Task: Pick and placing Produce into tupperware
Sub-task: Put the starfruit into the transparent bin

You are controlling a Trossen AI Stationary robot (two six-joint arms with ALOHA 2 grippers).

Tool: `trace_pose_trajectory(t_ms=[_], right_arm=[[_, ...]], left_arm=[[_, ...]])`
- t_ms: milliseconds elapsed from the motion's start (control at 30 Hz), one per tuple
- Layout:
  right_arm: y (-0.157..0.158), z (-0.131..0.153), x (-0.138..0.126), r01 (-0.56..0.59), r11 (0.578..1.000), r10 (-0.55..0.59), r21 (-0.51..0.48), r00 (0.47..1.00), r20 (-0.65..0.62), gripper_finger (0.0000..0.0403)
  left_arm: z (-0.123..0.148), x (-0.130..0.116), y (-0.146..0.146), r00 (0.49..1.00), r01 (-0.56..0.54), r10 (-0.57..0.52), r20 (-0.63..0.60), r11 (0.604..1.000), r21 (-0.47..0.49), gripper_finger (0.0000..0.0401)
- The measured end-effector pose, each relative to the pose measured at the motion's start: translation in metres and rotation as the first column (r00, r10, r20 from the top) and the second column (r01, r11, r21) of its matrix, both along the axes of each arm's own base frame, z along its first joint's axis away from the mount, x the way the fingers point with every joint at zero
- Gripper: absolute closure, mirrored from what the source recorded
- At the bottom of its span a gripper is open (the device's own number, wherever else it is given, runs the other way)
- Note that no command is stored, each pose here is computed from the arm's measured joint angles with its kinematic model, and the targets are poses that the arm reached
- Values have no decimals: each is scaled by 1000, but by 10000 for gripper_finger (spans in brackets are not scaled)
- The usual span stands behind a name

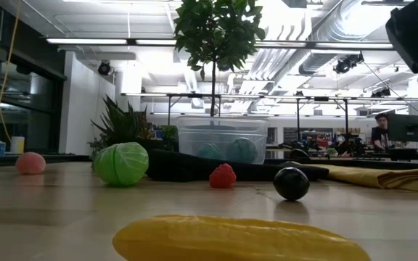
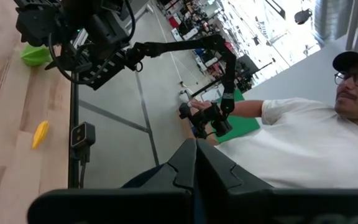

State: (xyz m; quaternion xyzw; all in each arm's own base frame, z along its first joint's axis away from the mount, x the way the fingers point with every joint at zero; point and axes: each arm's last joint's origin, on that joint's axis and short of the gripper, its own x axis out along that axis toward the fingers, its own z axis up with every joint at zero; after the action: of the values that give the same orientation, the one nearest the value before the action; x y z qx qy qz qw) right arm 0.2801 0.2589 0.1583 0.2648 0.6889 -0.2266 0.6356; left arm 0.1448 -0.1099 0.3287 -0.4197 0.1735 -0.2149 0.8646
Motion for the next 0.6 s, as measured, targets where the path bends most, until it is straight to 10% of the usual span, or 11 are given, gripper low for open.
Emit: trace_pose_trajectory(t_ms=[600], right_arm=[[1, 0, 0, -19, 1000, 19, 19, 1000, -15, 64]], left_arm=[[0, 0, 0, 1000, -1, 1, 0, 1000, 0, 400]])
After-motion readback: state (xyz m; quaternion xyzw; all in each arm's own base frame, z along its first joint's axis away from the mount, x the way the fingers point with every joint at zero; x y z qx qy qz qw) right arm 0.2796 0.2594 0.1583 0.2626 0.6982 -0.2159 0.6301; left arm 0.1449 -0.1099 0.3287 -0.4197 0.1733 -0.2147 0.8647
